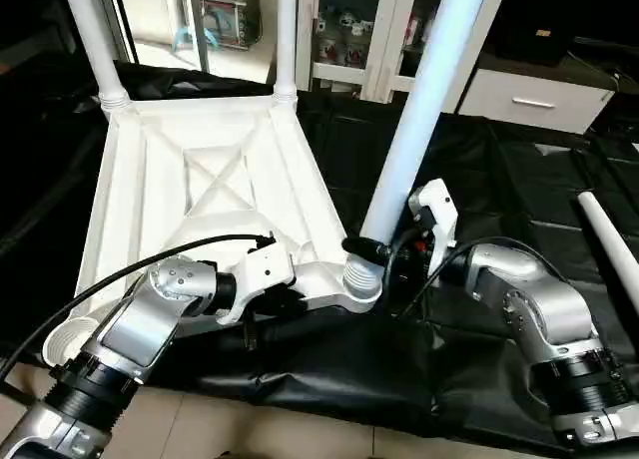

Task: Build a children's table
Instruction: Insert table leg to table base

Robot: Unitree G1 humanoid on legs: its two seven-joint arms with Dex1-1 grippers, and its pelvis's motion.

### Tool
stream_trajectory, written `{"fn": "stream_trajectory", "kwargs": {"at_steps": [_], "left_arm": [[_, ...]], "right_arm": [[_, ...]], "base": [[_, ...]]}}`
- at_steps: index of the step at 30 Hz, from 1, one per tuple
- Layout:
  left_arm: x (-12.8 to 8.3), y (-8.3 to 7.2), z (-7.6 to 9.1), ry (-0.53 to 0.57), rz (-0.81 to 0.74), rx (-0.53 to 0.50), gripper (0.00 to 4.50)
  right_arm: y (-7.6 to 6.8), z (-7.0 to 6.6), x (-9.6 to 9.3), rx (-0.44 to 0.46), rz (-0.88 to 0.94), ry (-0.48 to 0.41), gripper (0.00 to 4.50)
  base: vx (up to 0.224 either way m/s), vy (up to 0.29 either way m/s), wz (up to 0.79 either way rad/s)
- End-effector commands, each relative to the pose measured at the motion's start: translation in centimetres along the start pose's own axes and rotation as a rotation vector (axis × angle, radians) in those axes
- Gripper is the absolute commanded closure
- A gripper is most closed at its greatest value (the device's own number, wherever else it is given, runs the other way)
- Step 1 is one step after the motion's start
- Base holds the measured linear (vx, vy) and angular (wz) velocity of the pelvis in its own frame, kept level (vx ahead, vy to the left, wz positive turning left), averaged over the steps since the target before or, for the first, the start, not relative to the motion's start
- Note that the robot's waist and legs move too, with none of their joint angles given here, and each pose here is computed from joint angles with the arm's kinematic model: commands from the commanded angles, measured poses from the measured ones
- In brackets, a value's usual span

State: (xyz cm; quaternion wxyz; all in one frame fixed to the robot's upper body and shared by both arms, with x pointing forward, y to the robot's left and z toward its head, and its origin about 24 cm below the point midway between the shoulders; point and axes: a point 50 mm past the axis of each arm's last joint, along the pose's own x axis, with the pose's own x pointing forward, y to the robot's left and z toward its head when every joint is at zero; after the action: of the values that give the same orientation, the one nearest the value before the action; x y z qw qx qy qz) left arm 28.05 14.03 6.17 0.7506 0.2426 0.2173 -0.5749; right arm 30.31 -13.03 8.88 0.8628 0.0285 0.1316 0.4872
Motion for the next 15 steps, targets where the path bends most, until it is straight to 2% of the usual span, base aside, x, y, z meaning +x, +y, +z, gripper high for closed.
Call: {"fn": "stream_trajectory", "kwargs": {"at_steps": [1, 15], "left_arm": [[0.7, -0.8, -1.4, 0.058, -0.063, -0.037, 4.48], [0.6, -0.4, -1.3, 0.062, -0.068, -0.03, 4.48]], "right_arm": [[-0.1, 0.0, -0.1, -0.012, 0.009, 0.027, 2.61], [-0.2, -1.0, 1.7, -0.028, 0.033, 0.085, 2.61]], "base": [[0.0, 0.0, 0.0], [0.0, 0.0, 0.0]]}}
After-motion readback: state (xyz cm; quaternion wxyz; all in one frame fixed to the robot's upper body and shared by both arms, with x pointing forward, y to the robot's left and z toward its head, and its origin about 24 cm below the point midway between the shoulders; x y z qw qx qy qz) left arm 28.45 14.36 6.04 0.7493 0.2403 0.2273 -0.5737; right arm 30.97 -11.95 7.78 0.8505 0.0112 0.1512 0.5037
